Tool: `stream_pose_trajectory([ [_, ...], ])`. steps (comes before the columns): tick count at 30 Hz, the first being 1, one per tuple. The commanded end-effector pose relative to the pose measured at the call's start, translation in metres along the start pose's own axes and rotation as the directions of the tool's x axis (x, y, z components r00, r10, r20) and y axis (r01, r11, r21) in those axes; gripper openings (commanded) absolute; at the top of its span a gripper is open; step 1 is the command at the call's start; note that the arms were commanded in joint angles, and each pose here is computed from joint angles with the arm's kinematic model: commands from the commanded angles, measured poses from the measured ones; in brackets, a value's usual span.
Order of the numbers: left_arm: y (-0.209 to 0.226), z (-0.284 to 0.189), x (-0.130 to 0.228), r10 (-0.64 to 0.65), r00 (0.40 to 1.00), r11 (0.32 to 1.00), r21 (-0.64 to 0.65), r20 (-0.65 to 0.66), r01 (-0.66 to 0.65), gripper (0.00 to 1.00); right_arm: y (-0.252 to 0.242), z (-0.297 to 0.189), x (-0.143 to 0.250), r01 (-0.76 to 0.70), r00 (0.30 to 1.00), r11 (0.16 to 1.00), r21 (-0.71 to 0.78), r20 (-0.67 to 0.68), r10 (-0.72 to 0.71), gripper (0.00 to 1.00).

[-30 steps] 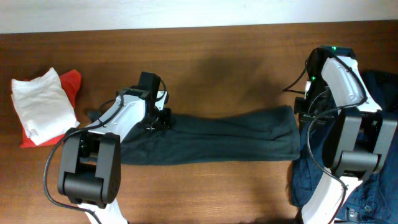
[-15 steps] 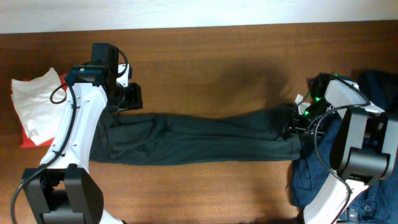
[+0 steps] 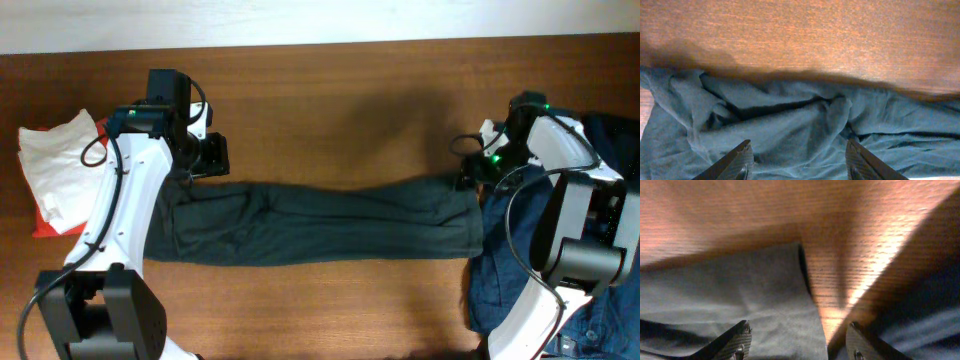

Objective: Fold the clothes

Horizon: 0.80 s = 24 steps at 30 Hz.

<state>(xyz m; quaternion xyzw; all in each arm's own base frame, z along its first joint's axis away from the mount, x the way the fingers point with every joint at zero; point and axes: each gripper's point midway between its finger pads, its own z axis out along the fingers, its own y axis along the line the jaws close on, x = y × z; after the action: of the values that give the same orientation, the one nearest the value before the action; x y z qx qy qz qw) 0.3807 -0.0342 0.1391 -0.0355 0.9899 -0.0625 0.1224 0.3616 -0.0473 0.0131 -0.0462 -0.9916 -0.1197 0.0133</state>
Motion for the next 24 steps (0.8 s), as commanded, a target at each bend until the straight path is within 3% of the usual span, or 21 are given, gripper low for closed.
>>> stream_pose_trajectory([
  [1,0.002,0.001,0.001,-0.003,1.0,1.0,-0.001,-0.004,0.003,0.59,0.0,0.02,0.022,-0.016,0.998,1.0,-0.011,-0.062,0.015,0.66],
  [5,0.002,0.001,0.0,-0.003,1.0,1.0,-0.002,-0.004,0.003,0.59,0.004,0.02,0.075,-0.063,0.964,0.998,-0.013,-0.259,0.057,0.65],
  [7,0.002,0.001,0.001,-0.003,1.0,1.0,-0.002,-0.004,0.003,0.59,0.004,0.02,0.074,-0.062,0.965,0.998,-0.011,-0.257,0.057,0.64],
  [10,0.001,0.001,0.001,-0.003,1.0,1.0,0.001,-0.008,0.003,0.59,0.009,0.023,0.063,-0.06,0.977,0.997,-0.048,-0.209,0.048,0.54],
  [14,0.001,0.001,0.001,-0.003,1.0,1.0,0.001,-0.008,0.003,0.6,0.017,0.027,0.051,-0.019,0.986,0.999,-0.048,-0.169,0.01,0.53],
  [15,0.001,0.001,0.001,-0.003,1.0,1.0,0.001,-0.008,0.003,0.6,0.023,0.029,0.049,0.006,0.986,0.999,-0.045,-0.163,-0.014,0.48],
  [18,0.002,0.001,0.004,-0.005,1.0,1.0,-0.001,-0.019,0.005,0.6,0.028,0.031,0.051,0.026,0.984,0.999,-0.037,-0.175,-0.032,0.09],
  [19,0.002,0.001,0.007,-0.006,1.0,1.0,-0.002,-0.031,0.006,0.6,0.026,0.03,0.053,0.023,0.982,0.999,-0.026,-0.185,-0.027,0.04],
  [22,0.01,0.0,0.021,-0.012,0.996,0.999,-0.044,-0.085,0.009,0.6,-0.017,0.013,0.054,-0.059,0.974,0.965,0.257,-0.197,0.112,0.04],
  [24,0.014,-0.001,0.026,-0.015,0.994,0.998,-0.065,-0.105,0.008,0.6,-0.015,-0.013,0.039,-0.104,0.975,0.953,0.285,-0.159,0.154,0.04],
])
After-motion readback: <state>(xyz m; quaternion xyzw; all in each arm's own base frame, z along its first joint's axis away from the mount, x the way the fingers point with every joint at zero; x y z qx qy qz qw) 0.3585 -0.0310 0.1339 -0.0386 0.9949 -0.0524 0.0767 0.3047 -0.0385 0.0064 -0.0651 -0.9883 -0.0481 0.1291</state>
